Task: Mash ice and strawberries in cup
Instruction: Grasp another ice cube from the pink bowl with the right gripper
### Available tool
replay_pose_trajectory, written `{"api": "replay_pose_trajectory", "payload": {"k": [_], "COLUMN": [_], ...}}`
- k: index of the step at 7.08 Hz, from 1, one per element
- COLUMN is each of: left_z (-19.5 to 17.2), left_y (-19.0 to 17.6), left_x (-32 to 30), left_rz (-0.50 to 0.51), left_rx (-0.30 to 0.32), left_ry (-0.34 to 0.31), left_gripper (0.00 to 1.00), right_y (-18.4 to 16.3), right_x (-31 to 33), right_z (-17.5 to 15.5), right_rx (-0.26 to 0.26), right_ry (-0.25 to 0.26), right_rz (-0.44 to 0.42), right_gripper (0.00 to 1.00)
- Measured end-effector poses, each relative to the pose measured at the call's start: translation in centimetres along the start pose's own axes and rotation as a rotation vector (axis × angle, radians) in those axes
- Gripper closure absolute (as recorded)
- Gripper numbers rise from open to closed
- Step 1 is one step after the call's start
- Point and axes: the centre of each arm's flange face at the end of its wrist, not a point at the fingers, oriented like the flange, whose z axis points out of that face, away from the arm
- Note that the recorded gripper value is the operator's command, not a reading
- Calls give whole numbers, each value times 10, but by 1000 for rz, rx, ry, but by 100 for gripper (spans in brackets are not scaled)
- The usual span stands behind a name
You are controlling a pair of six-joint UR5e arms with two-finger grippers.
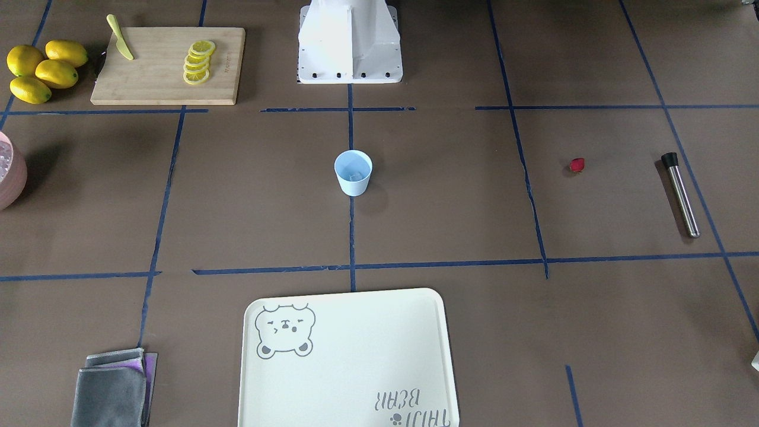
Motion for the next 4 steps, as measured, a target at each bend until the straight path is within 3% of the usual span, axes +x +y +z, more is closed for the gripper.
{"api": "replay_pose_trajectory", "payload": {"k": [4], "left_z": [1], "left_y": [1], "left_x": [0], "left_rz": [-1], "left_rx": [-1], "left_ry": [1], "left_gripper": [0], "right_y": [4], "right_x": [2], "right_z": [27], "right_rx": [-47], "right_ry": [12], "right_rz": [-150], "right_gripper": [6]}}
